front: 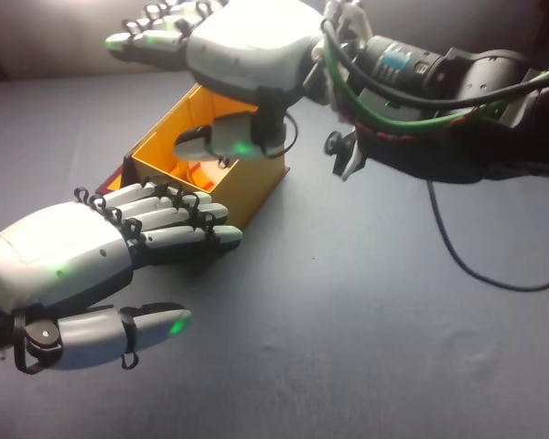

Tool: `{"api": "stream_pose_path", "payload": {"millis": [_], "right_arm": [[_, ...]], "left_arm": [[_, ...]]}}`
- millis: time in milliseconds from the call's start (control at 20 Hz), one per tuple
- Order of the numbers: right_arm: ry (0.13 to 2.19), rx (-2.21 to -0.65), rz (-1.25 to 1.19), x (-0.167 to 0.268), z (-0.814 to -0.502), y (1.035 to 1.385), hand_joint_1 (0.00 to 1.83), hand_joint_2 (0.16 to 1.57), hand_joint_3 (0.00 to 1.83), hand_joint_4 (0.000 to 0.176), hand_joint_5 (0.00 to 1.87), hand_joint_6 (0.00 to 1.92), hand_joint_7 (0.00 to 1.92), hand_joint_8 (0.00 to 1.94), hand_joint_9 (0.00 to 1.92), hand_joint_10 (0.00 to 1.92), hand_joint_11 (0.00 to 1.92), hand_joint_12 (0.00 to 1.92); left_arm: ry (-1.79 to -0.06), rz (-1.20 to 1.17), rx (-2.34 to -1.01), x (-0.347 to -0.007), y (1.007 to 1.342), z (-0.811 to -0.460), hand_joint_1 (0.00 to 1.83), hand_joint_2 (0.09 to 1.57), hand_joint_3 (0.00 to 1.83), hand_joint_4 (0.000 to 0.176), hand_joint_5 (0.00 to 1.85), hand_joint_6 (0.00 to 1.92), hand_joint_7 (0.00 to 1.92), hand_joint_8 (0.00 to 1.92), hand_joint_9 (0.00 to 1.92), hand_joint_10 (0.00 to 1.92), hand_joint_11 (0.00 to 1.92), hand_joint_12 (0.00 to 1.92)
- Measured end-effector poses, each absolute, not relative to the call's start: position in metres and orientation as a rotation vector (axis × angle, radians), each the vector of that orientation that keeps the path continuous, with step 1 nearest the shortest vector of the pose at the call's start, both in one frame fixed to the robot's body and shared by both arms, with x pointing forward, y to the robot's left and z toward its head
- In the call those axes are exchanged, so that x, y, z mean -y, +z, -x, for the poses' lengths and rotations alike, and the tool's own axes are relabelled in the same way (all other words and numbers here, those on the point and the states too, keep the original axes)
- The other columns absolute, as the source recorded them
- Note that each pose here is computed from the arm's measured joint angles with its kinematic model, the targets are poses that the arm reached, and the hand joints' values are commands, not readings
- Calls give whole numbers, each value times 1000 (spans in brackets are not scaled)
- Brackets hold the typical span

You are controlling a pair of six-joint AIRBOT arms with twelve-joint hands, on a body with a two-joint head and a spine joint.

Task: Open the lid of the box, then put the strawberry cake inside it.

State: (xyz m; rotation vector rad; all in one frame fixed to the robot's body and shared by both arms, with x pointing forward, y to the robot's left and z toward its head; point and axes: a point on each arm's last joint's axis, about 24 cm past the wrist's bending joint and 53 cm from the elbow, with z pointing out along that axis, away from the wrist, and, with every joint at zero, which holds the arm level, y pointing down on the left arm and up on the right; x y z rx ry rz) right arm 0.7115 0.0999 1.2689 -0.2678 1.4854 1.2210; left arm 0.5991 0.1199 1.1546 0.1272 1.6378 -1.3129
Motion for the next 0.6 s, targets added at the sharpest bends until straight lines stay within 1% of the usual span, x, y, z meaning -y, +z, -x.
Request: {"api": "stream_pose_path", "payload": {"millis": [50, 100, 150, 200, 250, 300, 350, 400, 450, 500, 550, 600], "right_arm": [[1222, -1481, 283, -96, -705, 1270, 731, 1182, 0, 2, 74, 10, 38, 1, 27, 9, 9, 255], [1213, -1475, 284, -86, -704, 1273, 675, 1188, 0, 1, 59, 5, 28, 1, 33, 10, 1, 448], [1207, -1464, 275, -73, -704, 1275, 701, 1188, 0, 0, 98, 11, 52, 2, 46, 13, 0, 556], [1197, -1449, 263, -55, -704, 1278, 716, 1202, 1, 0, 86, 3, 21, 0, 8, 2, 0, 502], [1191, -1438, 261, -45, -703, 1280, 620, 1220, 3, 1, 30, 0, 3, 0, 1, 0, 0, 438], [1169, -1436, 268, -29, -700, 1280, 510, 1265, 8, 24, 5, 0, 0, 0, 0, 0, 0, 87], [1174, -1420, 265, -14, -691, 1279, 479, 1254, 0, 25, 0, 0, 0, 0, 0, 0, 0, 17], [1176, -1415, 265, -7, -687, 1278, 424, 1259, 1, 43, 0, 0, 0, 0, 0, 0, 0, 3], [1187, -1407, 263, 1, -680, 1278, 393, 1279, 9, 24, 0, 0, 0, 0, 0, 0, 0, 0], [1197, -1402, 266, 8, -670, 1274, 371, 1287, 10, 24, 0, 0, 0, 0, 0, 0, 0, 0], [1201, -1398, 275, 14, -661, 1270, 322, 1290, 10, 53, 0, 0, 0, 0, 0, 0, 0, 0], [1209, -1392, 279, 21, -653, 1267, 364, 1297, 10, 52, 0, 0, 0, 0, 0, 0, 0, 0]], "left_arm": [[-1315, -122, -1637, -120, 1155, -599, 311, 1443, 0, 28, 246, 7, 153, 5, 101, 21, 0, 786], [-1319, -113, -1635, -119, 1155, -599, 305, 1444, 1, 34, 225, 7, 142, 1, 98, 19, 0, 733], [-1322, -110, -1630, -120, 1157, -599, 322, 1447, 0, 12, 244, 14, 154, 4, 118, 28, 0, 862], [-1321, -98, -1622, -121, 1159, -599, 326, 1448, 0, 6, 250, 16, 155, 4, 118, 27, 0, 887], [-1321, -87, -1617, -122, 1160, -599, 372, 1433, 0, 0, 270, 20, 166, 5, 127, 31, 0, 839], [-1317, -92, -1606, -124, 1162, -598, 426, 1415, 0, 0, 284, 18, 183, 6, 135, 31, 0, 728], [-1314, -76, -1596, -128, 1164, -597, 467, 1401, 0, 0, 281, 12, 202, 8, 147, 34, 0, 851], [-1309, -79, -1590, -130, 1165, -597, 445, 1401, 0, 0, 269, 5, 209, 6, 157, 37, 0, 979], [-1299, -64, -1581, -135, 1166, -596, 417, 1400, 0, 0, 241, 3, 190, 3, 156, 36, 0, 1084], [-1283, -60, -1573, -140, 1168, -595, 377, 1403, 0, 7, 227, 1, 176, 1, 150, 32, 0, 1111], [-1272, -49, -1563, -145, 1170, -595, 386, 1401, 0, 7, 222, 1, 165, 0, 162, 37, 0, 1135], [-1258, -36, -1549, -152, 1172, -596, 455, 1393, 0, 0, 262, 12, 174, 3, 184, 46, 0, 1216]]}}
